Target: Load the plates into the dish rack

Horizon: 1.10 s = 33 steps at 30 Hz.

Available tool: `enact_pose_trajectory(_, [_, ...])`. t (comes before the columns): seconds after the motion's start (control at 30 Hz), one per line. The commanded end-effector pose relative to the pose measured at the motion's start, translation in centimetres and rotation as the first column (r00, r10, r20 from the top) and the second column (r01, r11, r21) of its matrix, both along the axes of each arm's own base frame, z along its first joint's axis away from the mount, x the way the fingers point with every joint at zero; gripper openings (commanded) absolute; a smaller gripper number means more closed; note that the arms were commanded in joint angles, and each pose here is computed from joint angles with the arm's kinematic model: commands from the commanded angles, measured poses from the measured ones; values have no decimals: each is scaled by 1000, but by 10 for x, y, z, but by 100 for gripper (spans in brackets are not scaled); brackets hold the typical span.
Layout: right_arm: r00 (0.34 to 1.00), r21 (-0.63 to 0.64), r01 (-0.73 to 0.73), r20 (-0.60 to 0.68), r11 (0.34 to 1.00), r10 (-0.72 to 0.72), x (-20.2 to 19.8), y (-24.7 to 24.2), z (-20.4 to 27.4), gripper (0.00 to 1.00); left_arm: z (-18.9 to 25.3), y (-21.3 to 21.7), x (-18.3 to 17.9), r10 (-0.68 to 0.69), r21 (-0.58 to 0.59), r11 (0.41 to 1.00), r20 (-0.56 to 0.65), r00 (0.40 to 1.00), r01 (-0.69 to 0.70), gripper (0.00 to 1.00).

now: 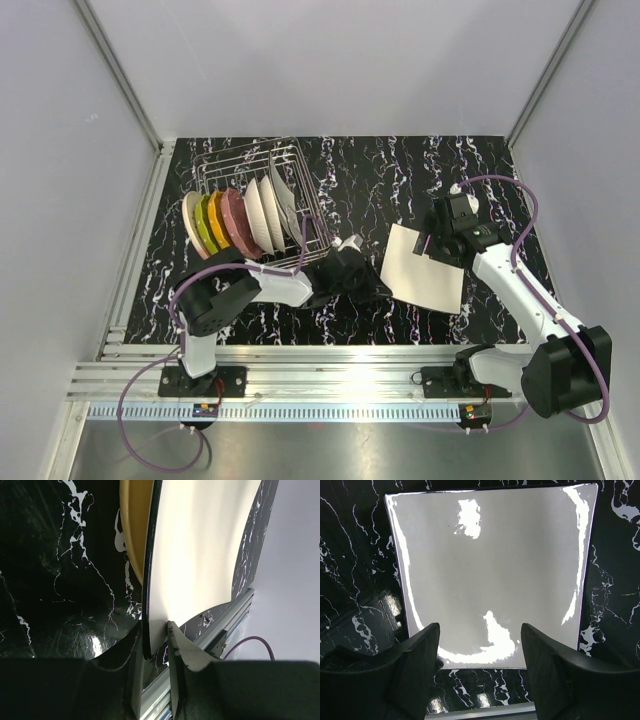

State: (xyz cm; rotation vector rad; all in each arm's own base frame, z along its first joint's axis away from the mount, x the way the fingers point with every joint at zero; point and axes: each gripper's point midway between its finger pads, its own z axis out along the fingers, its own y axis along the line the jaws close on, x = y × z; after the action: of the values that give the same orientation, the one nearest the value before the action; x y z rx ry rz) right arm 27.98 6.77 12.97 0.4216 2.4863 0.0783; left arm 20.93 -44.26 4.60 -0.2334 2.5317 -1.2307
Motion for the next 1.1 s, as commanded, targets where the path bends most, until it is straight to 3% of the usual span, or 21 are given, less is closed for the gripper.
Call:
enact_pose_trajectory(0.0, [999, 16, -30, 28, 999, 29, 3, 3, 11, 73, 21, 14, 30, 69, 26, 997, 91, 993, -72, 0])
enact_pose_trajectory(0.13, [999, 34, -36, 7, 999, 35, 5, 7, 15, 75, 30, 19, 32, 65, 69, 995, 144, 987, -76, 0])
enact_pose_trajectory(0.27, [995, 115, -97, 8, 989, 96, 6, 27, 20, 83, 45, 20, 31, 66, 92, 992, 203, 977, -86, 0])
enact_pose_trajectory(0.53, [994, 125, -106, 28, 987, 103, 15, 43, 37, 99, 68, 14, 28, 49, 135, 987, 294, 955, -92, 0])
enact_pose_trajectory(0.8, [991, 31, -98, -83, 995, 100, 29, 72, 16, 100, 81, 14, 24, 60, 139, 984, 328, 943, -112, 0])
enact_pose_trajectory(1.07, [984, -60, -60, -174, 996, 49, 42, 67, -14, 100, 101, 17, 20, 81, 139, 979, 392, 916, -147, 0])
